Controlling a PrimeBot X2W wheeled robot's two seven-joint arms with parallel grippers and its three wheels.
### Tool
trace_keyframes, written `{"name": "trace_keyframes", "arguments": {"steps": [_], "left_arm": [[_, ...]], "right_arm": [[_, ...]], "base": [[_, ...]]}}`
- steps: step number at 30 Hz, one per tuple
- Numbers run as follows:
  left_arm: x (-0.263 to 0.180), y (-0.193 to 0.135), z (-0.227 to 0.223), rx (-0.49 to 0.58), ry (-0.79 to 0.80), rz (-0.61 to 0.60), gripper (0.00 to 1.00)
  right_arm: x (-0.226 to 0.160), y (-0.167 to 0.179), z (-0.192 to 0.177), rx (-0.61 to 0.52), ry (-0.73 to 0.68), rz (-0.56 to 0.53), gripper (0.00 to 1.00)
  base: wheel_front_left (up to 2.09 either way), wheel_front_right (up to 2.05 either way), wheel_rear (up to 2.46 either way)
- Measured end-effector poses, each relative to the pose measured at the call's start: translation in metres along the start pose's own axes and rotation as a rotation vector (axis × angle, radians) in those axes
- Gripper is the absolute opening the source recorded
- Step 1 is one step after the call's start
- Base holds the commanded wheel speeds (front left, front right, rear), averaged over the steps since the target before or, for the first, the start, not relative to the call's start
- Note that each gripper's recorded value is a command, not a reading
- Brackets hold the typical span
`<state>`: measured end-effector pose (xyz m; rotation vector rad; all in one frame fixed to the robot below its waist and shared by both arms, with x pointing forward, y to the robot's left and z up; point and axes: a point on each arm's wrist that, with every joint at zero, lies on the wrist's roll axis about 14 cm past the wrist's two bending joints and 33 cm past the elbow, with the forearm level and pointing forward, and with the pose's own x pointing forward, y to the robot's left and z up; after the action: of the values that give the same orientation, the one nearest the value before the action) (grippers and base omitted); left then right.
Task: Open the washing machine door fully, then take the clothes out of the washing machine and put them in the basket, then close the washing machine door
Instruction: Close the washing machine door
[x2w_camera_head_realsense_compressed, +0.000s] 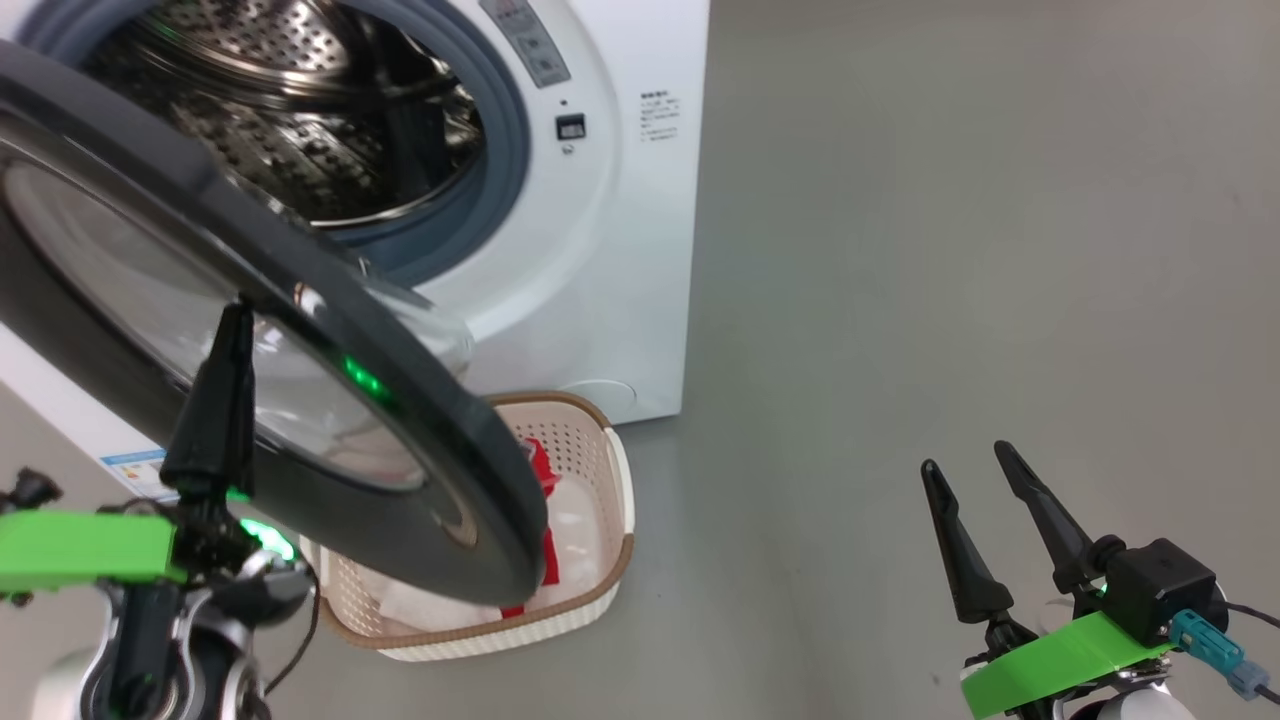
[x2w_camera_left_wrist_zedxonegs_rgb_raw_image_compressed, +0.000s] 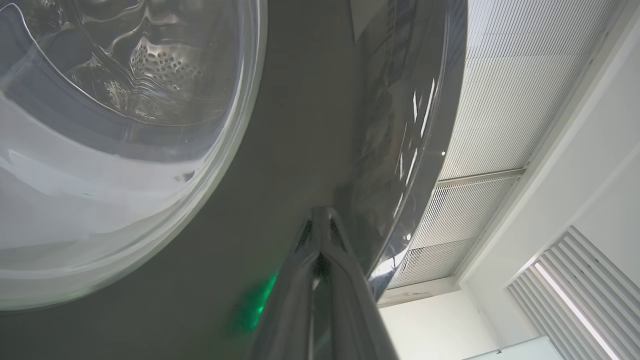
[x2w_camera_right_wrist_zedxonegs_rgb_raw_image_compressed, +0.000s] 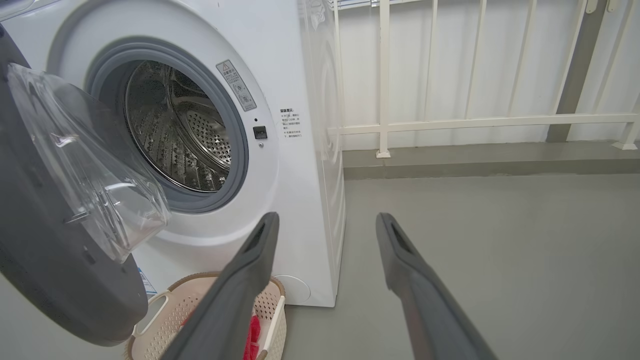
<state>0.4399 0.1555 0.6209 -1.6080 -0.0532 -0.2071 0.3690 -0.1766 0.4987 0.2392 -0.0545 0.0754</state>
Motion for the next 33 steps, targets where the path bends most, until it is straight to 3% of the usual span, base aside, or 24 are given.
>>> {"name": "trace_keyframes", "arguments": {"steps": [17, 33], "left_arm": [[0.080, 0.019, -0.029, 0.003, 0.016, -0.001, 0.00], [0.148, 0.042, -0.034, -0.013, -0.005, -0.007, 0.00]], "right_arm": [[0.017, -0.023, -0.008, -0.027, 0.026, -0.049, 1.00], [0.043, -0.024, -0.032, -0.035, 0.078, -0.029, 1.00]], "base": [[0.00, 0.00, 0.00], [0.00, 0.00, 0.00]]}}
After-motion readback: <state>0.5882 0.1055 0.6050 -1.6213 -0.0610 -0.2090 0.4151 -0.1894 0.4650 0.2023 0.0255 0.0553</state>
